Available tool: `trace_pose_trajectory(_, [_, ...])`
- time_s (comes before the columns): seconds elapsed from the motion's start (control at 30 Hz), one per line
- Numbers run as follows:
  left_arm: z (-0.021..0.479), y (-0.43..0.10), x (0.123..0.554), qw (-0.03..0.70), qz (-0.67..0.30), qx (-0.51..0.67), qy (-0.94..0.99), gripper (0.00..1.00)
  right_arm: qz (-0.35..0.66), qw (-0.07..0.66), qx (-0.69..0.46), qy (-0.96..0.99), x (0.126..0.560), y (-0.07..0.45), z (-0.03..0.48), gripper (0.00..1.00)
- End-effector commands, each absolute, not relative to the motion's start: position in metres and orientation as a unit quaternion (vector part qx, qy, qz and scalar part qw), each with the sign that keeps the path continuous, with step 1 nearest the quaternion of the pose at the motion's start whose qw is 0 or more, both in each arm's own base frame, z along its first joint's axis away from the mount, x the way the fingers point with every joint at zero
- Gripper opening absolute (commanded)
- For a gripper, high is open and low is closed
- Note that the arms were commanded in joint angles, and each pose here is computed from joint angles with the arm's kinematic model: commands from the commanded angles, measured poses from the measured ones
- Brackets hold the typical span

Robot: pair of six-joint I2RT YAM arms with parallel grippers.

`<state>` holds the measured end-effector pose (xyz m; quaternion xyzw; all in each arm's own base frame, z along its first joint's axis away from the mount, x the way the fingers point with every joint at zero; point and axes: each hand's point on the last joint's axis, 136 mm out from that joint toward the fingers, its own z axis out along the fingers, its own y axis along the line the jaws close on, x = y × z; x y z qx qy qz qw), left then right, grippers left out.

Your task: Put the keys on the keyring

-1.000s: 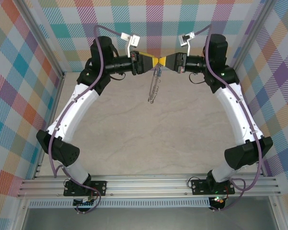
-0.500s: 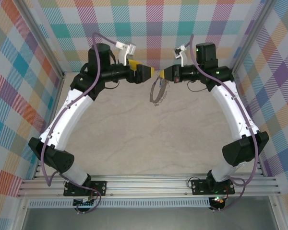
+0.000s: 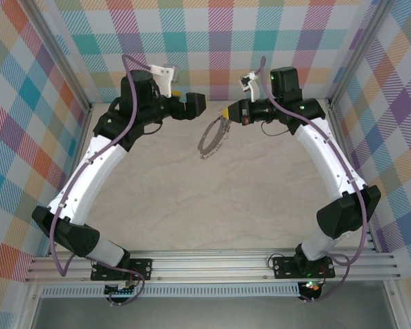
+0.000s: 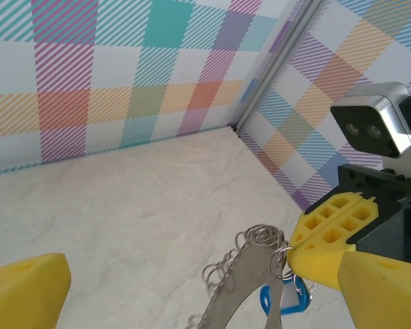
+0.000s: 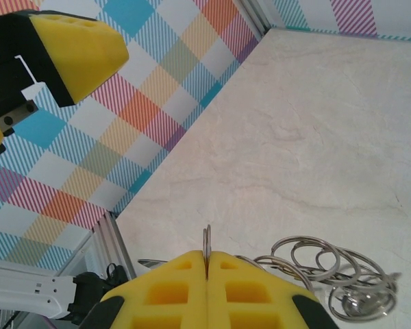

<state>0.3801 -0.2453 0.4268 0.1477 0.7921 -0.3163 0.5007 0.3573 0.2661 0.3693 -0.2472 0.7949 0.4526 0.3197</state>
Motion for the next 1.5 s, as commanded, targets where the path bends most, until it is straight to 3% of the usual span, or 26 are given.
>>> trace_pose_trajectory(0.0, [0.429, -0.243, 0.383, 0.504, -0.297, 0.153, 0.796, 1.0, 0.457, 0.35, -0.288, 0.765, 0.346, 0.267, 0.394, 0.0])
trace_pose_trajectory(0.67, [0.441, -0.256, 0.414, 0.582, -0.263, 0.21, 0.74, 1.0, 0.437, 0.345, -0.29, 0.779, 0.359, 0.267, 0.387, 0.0])
trace_pose_trajectory(1.0, [0.423, -0.261, 0.421, 0.555, -0.285, 0.184, 0.759, 1.0, 0.437, 0.336, -0.289, 0.783, 0.36, 0.268, 0.383, 0.0])
trace_pose_trajectory(1.47, [0.426, -0.271, 0.382, 0.524, -0.308, 0.277, 0.744, 1.0, 0.455, 0.314, -0.305, 0.775, 0.346, 0.27, 0.389, 0.0])
